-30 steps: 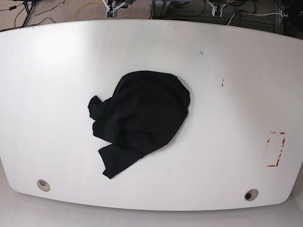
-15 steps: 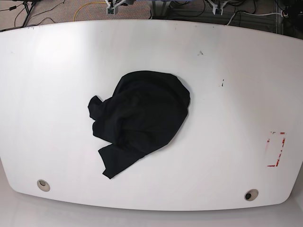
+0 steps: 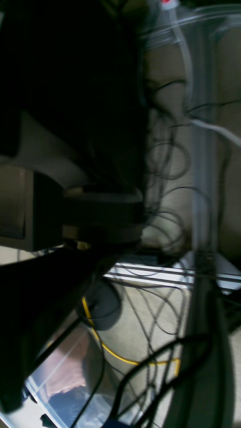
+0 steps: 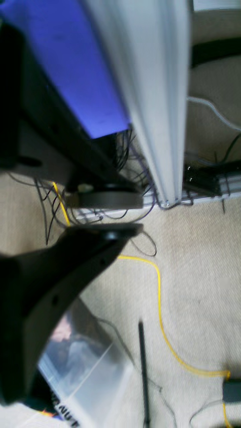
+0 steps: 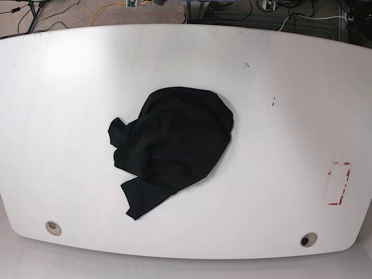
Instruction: Layout the t-shirt on the table in an organized manner, then fold the t-shirt properly
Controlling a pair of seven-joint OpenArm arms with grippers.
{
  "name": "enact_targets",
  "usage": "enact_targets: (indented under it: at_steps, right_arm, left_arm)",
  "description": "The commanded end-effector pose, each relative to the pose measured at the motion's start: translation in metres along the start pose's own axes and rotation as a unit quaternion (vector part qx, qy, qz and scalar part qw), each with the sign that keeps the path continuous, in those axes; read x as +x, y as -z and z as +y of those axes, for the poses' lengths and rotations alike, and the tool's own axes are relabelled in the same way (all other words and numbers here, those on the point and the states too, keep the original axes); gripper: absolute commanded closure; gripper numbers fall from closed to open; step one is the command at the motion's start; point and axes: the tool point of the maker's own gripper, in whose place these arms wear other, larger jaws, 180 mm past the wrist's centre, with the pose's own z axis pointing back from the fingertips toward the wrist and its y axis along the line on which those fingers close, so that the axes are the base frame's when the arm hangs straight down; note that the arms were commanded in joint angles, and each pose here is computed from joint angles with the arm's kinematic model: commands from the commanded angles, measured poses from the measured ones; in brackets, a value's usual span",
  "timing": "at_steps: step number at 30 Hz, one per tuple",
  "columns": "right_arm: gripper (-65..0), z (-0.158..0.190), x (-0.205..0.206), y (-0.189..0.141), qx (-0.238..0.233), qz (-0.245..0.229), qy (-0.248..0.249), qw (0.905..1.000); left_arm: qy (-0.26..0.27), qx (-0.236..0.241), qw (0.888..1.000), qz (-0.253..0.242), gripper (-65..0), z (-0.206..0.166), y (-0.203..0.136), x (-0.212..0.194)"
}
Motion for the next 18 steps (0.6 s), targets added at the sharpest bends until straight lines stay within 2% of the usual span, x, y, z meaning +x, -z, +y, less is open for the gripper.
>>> enact_targets:
  at_steps: [1,8,12,18]
  right_arm:
    - [-6.5,-0.003,0.000,-0.014,-0.004,-0.014,-0.005,0.9999]
    - [-6.5,-0.002,0.001,-0.036,-0.010,-0.031,-0.010,0.9994]
    - [-6.5,-0.003,0.002,-0.051,-0.013,-0.039,-0.019,0.9990]
    - [-6.5,0.015,0.003,-0.071,0.011,-0.048,-0.041,0.9979]
  left_arm:
    - [0.016,0.008,1.000,-0.014,-10.4,0.014,-0.016,-0.006]
    - [0.031,-0.001,0.998,-0.050,-10.4,0.008,-0.042,-0.003]
    - [0.035,0.019,0.996,-0.074,-10.4,0.027,-0.063,0.003]
    - [0.039,0.041,0.992,-0.111,-10.4,0.044,-0.093,0.019]
